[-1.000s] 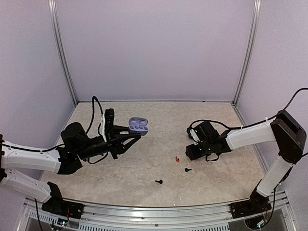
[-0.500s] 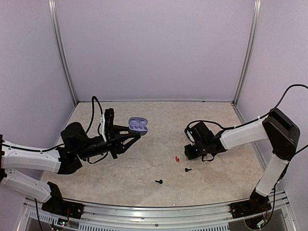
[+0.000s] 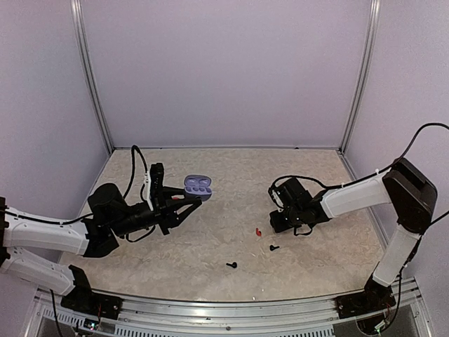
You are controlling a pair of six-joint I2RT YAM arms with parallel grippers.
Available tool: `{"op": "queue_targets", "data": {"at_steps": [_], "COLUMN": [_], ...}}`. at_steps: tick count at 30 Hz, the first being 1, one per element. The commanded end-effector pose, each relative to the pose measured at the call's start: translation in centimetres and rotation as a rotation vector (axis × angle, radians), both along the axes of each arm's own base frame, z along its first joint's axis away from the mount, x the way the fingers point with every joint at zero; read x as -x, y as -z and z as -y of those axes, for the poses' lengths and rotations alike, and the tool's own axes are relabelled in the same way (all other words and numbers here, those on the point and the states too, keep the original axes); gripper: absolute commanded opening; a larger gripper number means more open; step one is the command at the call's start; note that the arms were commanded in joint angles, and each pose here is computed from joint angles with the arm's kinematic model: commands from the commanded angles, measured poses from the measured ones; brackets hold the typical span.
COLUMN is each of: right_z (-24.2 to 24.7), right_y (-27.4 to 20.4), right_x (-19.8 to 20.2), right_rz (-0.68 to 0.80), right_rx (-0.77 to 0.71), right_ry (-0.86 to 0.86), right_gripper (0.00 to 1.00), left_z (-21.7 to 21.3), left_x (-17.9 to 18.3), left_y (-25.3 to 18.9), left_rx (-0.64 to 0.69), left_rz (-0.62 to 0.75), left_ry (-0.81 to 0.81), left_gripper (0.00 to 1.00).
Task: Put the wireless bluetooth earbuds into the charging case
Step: Pick up the left earbud from the center of the board.
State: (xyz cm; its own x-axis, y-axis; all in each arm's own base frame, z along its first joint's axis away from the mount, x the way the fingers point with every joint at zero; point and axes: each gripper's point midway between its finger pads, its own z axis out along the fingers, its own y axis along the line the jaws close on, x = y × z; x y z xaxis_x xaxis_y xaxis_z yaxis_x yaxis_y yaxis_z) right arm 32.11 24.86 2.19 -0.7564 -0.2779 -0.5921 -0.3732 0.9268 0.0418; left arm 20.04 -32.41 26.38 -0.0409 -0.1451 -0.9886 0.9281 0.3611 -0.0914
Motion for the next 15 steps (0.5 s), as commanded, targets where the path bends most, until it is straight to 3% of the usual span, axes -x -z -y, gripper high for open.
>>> {"op": "queue_targets", "data": {"at_steps": [1,15], "right_z": [-0.7,-4.7], "right_y": [-1.0,-7.2], "right_x": [0.7,0.5], "right_rz": [-0.009,0.033], "right_rx": [-0.008,-0.187], "right_ry": [-0.046,-0.184], "right_gripper": [0.30,0.28], "left_z": [-1.1,-3.0], "left_x": [-0.2,-0.5], "left_y": [-1.0,0.2], "left_rx": [0.045,0.053], "left_rz": [0.048,0.088], "left_ry": [-0.041,-0.128], "left_gripper": [0.00,0.00]}}
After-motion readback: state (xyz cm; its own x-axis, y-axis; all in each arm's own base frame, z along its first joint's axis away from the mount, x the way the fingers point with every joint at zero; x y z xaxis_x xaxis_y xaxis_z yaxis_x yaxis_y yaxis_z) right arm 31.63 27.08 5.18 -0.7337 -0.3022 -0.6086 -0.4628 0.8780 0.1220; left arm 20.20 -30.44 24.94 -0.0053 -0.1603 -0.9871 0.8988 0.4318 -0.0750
